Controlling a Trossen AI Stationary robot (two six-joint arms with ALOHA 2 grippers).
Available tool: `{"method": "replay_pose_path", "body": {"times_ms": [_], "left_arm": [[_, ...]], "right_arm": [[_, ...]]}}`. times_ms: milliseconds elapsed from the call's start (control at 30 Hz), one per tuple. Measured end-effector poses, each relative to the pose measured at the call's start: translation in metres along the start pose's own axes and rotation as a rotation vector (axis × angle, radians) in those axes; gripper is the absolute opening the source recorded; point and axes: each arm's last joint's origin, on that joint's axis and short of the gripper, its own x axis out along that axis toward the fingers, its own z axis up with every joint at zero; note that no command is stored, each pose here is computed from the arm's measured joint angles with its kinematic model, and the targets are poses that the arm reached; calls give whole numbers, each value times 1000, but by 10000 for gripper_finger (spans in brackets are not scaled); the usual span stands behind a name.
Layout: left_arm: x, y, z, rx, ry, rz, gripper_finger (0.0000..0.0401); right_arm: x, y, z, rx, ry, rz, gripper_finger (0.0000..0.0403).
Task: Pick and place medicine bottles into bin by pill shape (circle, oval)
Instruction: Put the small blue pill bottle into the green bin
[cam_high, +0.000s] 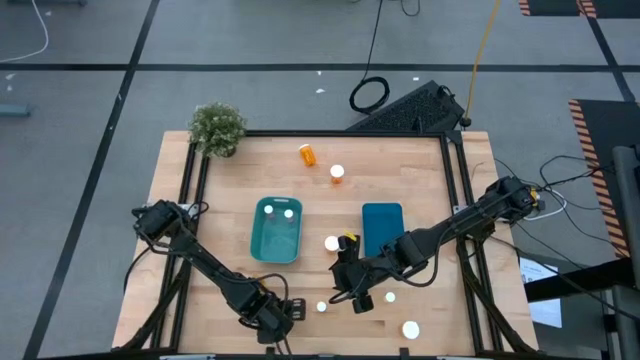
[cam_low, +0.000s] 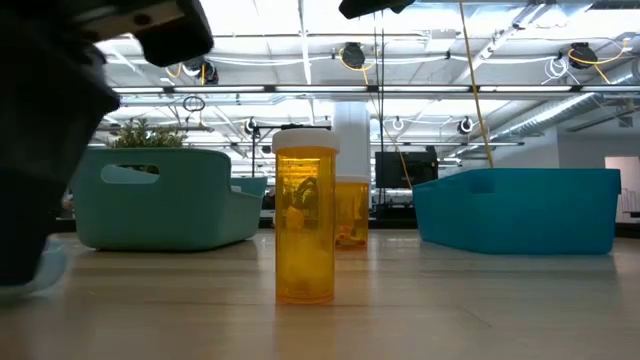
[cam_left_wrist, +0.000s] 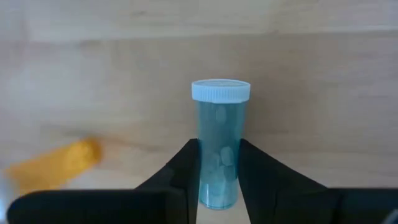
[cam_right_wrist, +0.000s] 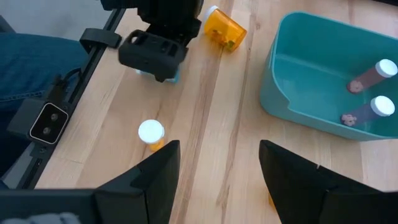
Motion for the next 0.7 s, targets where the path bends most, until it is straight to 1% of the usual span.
{"method": "replay_pose_path", "body": {"times_ms": [133,267,333,467,567,700], "left_arm": [[-7,3,-2,-104,39,55,90],[-24,8,-2,-260,33,114,89],[-34,10,-4,-363,34,150,89],[-65,15,-12,-552,50,239,89],[-89,20,-18,-677,1,294,88],[-123,26,-28,-881,-73,389,88]], "right_arm": [[0,0,0,0,0,0,212],[2,0,-3,-1,4,-1,212],[5,0,-6,-2,5,-1,212],[10,1,-9,-23,-35,1,212],[15,-1,-10,-57,-92,2,212],[20,-3,-11,-105,-154,-18,212]]}}
